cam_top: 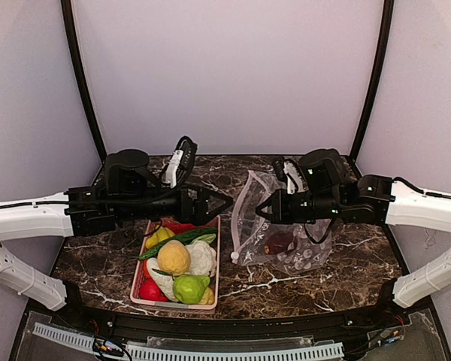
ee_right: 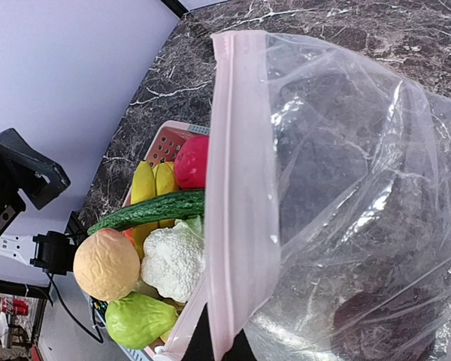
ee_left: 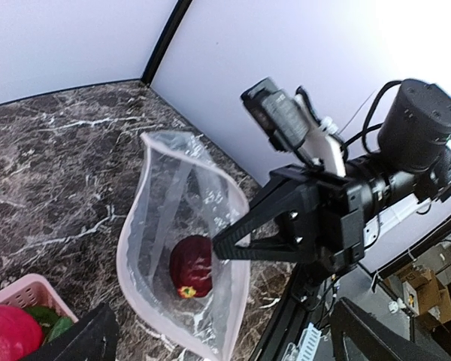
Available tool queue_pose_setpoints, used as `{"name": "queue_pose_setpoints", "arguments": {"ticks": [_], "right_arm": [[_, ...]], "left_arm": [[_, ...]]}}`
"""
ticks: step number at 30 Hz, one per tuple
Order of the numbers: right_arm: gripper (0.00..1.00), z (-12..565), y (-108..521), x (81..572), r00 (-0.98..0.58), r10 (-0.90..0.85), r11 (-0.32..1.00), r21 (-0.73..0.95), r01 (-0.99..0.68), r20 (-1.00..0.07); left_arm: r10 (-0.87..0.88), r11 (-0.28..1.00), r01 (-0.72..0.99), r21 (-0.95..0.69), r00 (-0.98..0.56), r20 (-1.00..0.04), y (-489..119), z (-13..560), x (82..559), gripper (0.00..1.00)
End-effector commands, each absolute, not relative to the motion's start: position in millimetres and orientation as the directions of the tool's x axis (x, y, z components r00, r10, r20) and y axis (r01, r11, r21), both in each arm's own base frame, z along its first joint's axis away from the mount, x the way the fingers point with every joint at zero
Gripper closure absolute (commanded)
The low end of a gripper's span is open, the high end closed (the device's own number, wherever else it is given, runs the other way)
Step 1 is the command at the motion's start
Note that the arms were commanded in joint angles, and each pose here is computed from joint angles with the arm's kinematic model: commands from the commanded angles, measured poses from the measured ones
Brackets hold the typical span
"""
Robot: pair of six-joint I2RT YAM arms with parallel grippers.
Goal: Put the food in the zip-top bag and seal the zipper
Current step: Place the fake fruit in the zipper food storage bag, then pick up the fake fruit from the bin.
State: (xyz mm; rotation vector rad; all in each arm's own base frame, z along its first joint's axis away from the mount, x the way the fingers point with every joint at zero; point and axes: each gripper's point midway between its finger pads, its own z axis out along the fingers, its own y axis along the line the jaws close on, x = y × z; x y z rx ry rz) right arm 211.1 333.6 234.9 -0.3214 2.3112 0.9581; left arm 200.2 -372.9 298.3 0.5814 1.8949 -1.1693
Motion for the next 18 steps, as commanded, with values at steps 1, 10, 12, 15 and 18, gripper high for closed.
{"name": "queue_pose_setpoints", "arguments": {"ticks": [1, 10, 12, 15, 18], "right_arm": [[1.00, 239, 328, 215, -0.768, 0.019, 0.718, 0.543, -0.435, -0.640], [1.00, 241, 318, 215, -0.758, 0.028, 0.734, 0.528, -0.427, -0.652], [1.00, 240, 319, 216, -0.758, 0.023, 0.738, 0.523, -0.427, -0.652], [1.00, 240, 322, 217, -0.757, 0.011, 0.738, 0.516, -0.435, -0.653], [1.00, 240, 323, 217, -0.758, 0.006, 0.740, 0.512, -0.436, -0.653]], "left_arm": [[0.099, 0.603, 0.669, -0.435, -0.604, -0.791, -350, 258, 202, 0.01], [0.239, 0.839, 0.494, -0.228, -0.711, -0.662, -259, 223, 190, 0.01], [0.232, 0.861, 0.457, -0.225, -0.745, -0.625, -245, 216, 183, 0.01], [0.213, 0.874, 0.420, -0.243, -0.782, -0.586, -237, 210, 175, 0.01], [0.179, 0.892, 0.368, -0.262, -0.821, -0.541, -230, 201, 169, 0.01]]}}
